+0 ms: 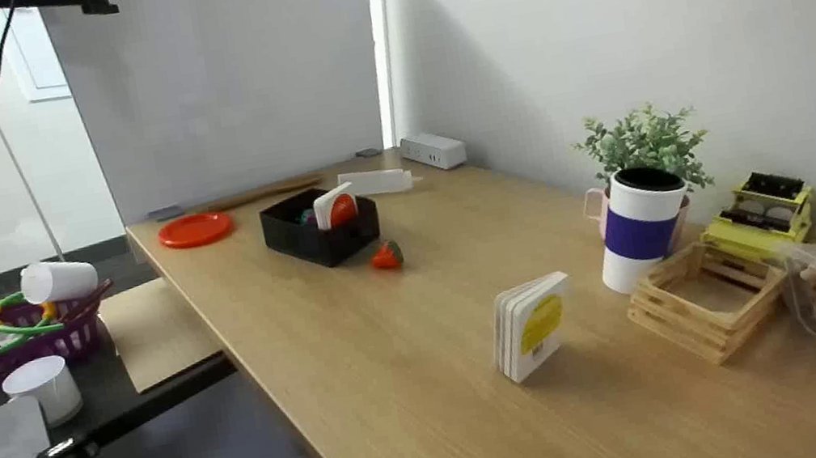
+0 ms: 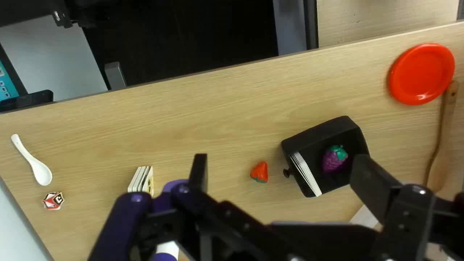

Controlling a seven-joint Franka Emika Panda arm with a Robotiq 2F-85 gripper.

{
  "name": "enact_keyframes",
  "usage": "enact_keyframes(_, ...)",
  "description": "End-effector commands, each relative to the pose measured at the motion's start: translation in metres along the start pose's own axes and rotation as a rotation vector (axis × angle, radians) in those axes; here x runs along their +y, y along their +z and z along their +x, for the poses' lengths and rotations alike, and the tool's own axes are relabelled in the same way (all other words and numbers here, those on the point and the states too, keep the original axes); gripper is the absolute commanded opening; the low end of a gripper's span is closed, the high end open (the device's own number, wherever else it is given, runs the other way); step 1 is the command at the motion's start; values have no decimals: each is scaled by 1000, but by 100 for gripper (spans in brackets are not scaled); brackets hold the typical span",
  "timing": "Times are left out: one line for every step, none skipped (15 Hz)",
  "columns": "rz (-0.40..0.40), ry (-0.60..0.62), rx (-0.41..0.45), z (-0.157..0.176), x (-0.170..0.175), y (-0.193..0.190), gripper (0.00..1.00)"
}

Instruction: Remove the things from the black box and put them on the table

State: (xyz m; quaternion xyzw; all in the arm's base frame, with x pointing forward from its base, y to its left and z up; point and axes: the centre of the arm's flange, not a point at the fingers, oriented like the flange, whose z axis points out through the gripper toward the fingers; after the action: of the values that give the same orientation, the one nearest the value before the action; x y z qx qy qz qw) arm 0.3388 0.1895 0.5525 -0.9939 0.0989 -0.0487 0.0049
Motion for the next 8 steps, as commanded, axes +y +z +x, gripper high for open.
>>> enact_keyframes(0,0,0,0,0,0,100)
enact_keyframes(0,0,0,0,0,0,100)
enact_keyframes(0,0,0,0,0,0,100)
enact_keyframes(0,0,0,0,0,0,100)
enact_keyframes(0,0,0,0,0,0,100)
enact_keyframes(11,-6,6,0,3,-1,100)
enact_keyframes(32,-15,2,4,4,0,100)
enact_keyframes(44,-27,-7,10,4,2,100)
